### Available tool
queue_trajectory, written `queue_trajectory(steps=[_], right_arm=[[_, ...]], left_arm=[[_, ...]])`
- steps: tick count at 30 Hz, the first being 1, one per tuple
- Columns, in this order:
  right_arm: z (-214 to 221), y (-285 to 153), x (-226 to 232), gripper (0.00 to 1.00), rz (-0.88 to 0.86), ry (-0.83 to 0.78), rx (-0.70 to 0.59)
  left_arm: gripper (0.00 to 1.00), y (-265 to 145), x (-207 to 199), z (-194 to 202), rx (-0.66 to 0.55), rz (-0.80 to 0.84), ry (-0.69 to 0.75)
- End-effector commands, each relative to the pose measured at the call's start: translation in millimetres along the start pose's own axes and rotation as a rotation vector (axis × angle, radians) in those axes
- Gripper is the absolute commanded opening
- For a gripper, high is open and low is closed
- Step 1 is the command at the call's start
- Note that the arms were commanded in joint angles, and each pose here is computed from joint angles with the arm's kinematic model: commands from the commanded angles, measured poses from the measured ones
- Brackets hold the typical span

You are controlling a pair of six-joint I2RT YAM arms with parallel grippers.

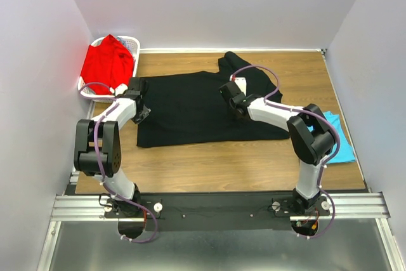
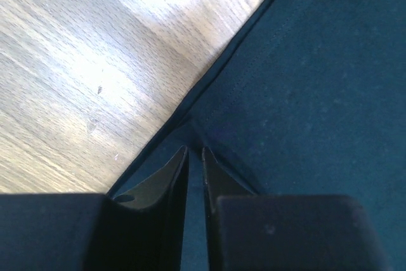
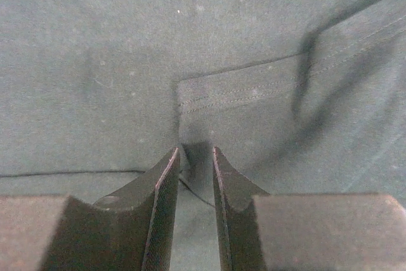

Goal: Fold and stack the t-shirts
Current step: Fold the tshirt

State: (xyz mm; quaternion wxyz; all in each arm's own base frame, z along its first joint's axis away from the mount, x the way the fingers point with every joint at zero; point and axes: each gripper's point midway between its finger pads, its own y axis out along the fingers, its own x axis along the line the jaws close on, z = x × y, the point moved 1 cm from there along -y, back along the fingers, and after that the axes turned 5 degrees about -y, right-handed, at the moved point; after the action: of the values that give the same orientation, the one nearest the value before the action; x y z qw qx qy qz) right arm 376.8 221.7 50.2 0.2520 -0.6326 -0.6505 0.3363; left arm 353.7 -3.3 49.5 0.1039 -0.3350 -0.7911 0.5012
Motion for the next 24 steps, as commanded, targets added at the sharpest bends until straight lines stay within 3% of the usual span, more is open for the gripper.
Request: queue_trajectory(steps=[1, 6, 14, 24], right_arm=[[6, 10, 9, 0.34, -0.01, -0.023, 0.016], [6, 17, 12, 0.34, -0.002, -0.028, 0.018], [2, 7, 0, 0.17, 0.033, -0.006, -0.012], [-5, -14, -14, 0.09, 0.05, 0.024, -0.056]], left_arm=[[0.19, -9, 0, -6, -0.038, 0.019, 0.007], [0.12, -9, 0, -4, -0.033, 0.033, 0.008], [0.01, -12, 0, -4, -0.039, 0.04, 0.011], [0.0, -14, 2, -5, -0.042, 0.039, 0.012]])
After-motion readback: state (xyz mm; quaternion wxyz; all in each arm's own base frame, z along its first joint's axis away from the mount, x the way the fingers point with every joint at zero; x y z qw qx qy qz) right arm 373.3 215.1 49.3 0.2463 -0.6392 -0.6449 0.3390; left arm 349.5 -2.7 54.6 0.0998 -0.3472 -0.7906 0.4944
